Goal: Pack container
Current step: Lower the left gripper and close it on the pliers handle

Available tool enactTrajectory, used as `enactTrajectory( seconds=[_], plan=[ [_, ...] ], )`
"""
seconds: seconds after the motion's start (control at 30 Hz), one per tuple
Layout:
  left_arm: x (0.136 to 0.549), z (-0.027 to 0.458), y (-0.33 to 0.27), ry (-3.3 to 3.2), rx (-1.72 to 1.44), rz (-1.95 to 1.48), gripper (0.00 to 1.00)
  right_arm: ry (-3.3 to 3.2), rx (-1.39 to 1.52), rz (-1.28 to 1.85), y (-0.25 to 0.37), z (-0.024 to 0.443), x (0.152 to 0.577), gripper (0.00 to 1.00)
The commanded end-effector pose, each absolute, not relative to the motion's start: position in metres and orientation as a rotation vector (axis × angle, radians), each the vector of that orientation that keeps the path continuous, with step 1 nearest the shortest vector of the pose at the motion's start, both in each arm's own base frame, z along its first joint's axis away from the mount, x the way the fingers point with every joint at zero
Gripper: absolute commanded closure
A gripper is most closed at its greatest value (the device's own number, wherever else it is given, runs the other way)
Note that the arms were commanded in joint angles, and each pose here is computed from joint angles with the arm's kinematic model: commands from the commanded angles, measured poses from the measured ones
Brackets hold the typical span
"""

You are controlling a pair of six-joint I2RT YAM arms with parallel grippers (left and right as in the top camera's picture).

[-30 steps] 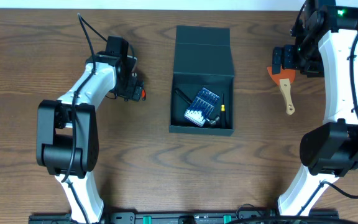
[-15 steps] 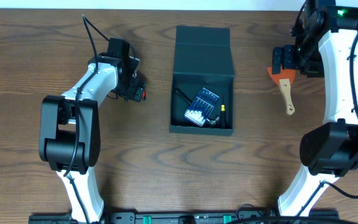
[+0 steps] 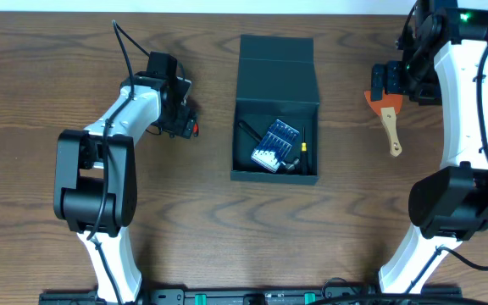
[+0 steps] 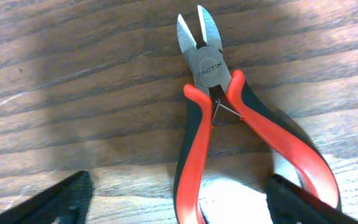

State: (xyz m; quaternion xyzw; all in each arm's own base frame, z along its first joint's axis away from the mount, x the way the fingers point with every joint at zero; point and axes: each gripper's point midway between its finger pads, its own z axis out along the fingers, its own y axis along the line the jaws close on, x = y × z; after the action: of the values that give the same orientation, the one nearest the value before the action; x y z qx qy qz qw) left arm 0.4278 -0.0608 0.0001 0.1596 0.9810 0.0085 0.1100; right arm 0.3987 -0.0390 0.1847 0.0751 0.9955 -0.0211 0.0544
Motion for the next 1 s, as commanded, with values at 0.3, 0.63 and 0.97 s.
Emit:
enactTrajectory(
  seconds=[0.3, 0.63, 0.97],
  plan=[
    [0.413, -0.025, -0.057, 2.963, 0.519, 0.043, 0.42, 2.996, 0.253, -0.068, -0.041, 0.193, 0.399, 0.01],
    [0.414, -0.024, -0.073, 2.932, 0.579, -0.072, 0.39, 2.996, 0.253, -0.068, -0.041, 0.193, 0.399, 0.01],
    [0.411, -0.025, -0.078, 2.921, 0.677, -0.040, 0.35, 2.996, 0.253, -0.068, -0.041, 0.193, 0.399, 0.01]
  ],
)
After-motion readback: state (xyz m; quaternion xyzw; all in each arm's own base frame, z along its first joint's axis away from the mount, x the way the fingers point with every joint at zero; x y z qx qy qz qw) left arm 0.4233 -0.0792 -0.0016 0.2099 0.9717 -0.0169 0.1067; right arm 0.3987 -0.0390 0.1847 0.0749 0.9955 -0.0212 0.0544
